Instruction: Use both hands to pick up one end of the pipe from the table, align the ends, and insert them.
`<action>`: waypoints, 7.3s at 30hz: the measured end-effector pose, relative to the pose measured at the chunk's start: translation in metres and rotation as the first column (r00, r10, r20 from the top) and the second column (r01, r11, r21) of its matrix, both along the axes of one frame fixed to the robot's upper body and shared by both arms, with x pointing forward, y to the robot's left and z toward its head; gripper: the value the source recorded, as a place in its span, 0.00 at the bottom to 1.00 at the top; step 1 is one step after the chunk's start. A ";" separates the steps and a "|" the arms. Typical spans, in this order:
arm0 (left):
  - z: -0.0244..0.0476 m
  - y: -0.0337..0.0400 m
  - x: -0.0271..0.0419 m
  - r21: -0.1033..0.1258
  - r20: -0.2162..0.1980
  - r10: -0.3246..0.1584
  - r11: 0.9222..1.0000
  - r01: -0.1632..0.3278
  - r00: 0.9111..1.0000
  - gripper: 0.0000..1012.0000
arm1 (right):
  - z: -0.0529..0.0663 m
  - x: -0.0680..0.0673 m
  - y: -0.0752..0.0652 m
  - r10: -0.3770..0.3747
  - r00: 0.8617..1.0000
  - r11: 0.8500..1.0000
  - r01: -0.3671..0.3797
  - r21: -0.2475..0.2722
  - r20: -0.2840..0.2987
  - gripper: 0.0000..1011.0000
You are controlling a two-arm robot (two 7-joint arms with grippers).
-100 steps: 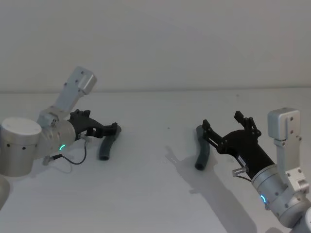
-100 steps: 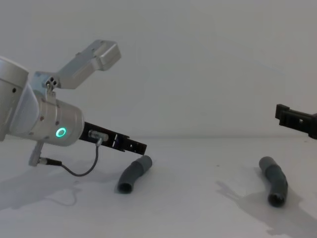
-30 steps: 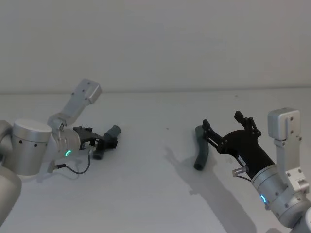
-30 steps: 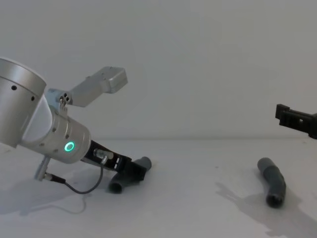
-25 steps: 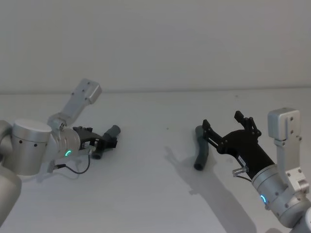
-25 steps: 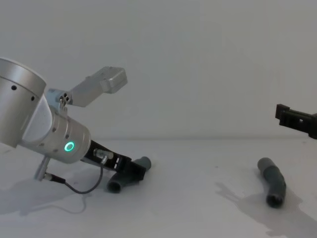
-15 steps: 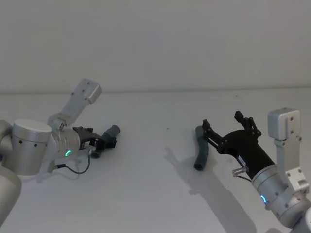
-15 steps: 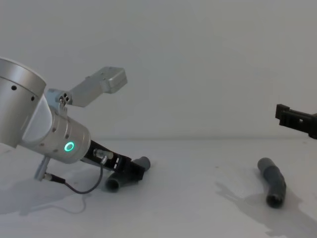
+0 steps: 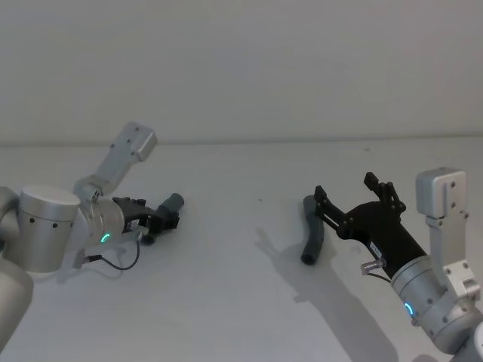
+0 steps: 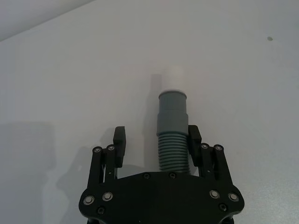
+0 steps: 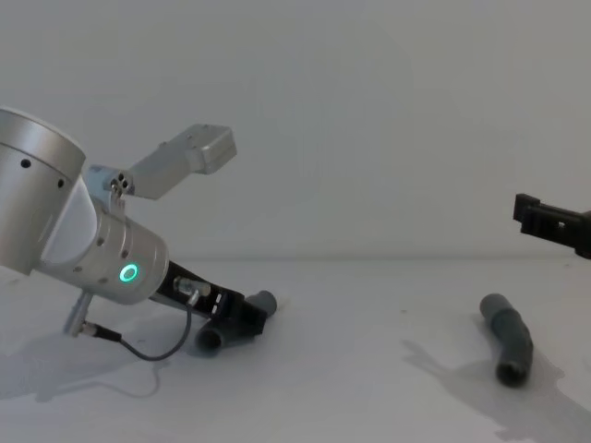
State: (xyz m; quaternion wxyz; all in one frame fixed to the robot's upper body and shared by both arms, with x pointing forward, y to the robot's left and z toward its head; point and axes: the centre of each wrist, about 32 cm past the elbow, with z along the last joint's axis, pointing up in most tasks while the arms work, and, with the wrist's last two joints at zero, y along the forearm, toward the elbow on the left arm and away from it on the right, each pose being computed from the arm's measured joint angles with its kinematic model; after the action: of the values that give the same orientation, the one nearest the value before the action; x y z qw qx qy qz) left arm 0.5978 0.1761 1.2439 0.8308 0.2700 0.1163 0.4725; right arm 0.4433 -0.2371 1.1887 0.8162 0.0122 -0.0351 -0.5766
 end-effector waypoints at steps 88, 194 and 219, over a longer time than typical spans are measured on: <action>0.0000 0.0001 0.0000 0.000 0.000 0.000 1.000 0.000 1.000 0.33 | 0.000 0.000 0.000 0.000 1.000 1.000 0.000 0.000 0.000 0.99; 0.0798 0.0677 0.0177 0.245 0.487 -0.720 0.656 0.714 0.494 0.33 | 0.001 0.005 -0.001 -0.006 1.000 1.000 0.006 -0.015 -0.006 0.99; 0.0790 0.0646 0.0133 0.266 0.487 -0.750 0.615 0.742 0.447 0.33 | -0.005 0.039 0.002 -0.088 0.986 0.994 0.078 -0.081 -0.139 0.99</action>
State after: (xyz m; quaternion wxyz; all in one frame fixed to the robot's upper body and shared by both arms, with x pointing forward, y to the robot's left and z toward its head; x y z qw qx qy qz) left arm 0.6111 0.2407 1.3228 0.9459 0.1496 -0.2634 0.1164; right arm 0.4823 -0.2350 1.1840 0.7918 -0.0610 0.0011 -0.6078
